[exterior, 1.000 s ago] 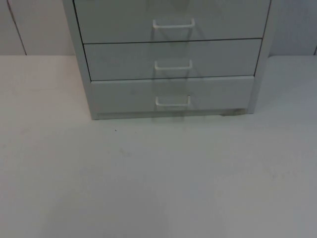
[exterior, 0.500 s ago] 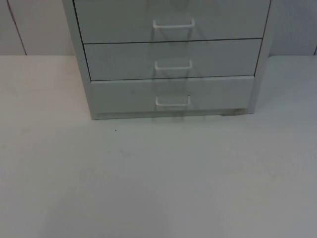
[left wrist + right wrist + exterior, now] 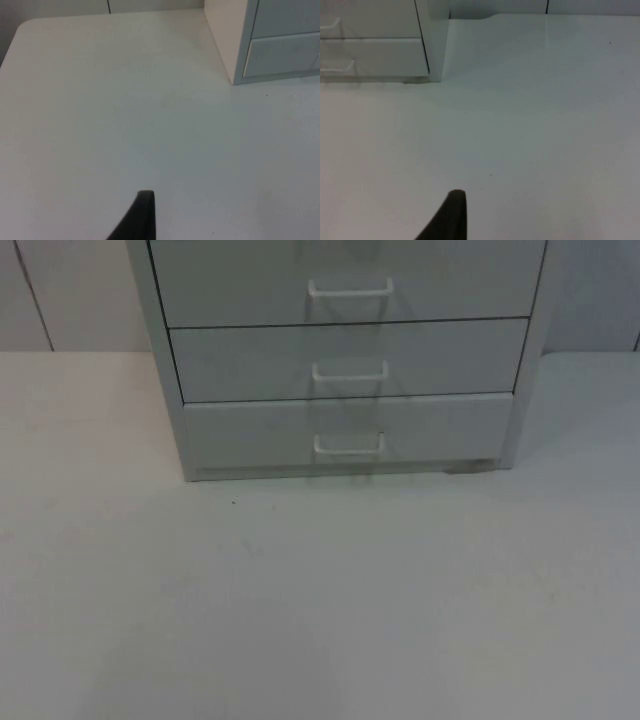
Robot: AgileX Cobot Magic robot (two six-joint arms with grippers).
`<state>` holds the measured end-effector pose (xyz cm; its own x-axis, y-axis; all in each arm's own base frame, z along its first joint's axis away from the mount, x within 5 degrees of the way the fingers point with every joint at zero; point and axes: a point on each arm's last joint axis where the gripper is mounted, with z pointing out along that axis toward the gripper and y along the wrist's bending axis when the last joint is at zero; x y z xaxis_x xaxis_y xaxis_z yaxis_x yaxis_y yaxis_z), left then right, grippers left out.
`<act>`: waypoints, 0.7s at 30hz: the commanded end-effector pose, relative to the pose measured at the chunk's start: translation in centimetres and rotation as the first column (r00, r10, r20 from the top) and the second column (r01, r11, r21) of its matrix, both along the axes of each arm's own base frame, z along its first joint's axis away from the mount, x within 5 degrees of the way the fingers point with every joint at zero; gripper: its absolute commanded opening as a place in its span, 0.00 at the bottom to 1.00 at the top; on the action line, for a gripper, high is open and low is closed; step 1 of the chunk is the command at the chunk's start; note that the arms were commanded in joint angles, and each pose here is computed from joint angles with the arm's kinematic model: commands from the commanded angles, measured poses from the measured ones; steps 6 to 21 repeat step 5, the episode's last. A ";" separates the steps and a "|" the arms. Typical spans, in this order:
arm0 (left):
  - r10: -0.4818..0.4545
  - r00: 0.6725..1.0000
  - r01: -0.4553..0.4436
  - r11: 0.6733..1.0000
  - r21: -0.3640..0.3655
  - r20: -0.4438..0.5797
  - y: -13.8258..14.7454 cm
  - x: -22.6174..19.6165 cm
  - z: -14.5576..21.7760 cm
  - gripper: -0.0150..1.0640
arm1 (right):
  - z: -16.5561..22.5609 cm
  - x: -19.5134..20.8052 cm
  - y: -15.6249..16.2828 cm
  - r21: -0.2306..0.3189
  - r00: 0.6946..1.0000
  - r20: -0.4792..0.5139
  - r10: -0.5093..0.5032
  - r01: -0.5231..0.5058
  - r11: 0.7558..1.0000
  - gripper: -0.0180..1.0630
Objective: Open the drawer with the left hand, place the block into the drawer with the right hand, then close the drawer with the left hand.
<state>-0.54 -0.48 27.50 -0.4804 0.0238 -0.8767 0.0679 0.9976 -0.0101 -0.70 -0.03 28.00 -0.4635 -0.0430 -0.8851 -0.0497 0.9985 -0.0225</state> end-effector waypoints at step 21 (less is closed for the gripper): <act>0.042 0.999 -0.042 0.999 0.000 0.010 0.0 0.1 0.0 0.99 | 0.0 0.0 0.0 -0.007 1.000 0.006 -0.002 0.002 1.000 0.99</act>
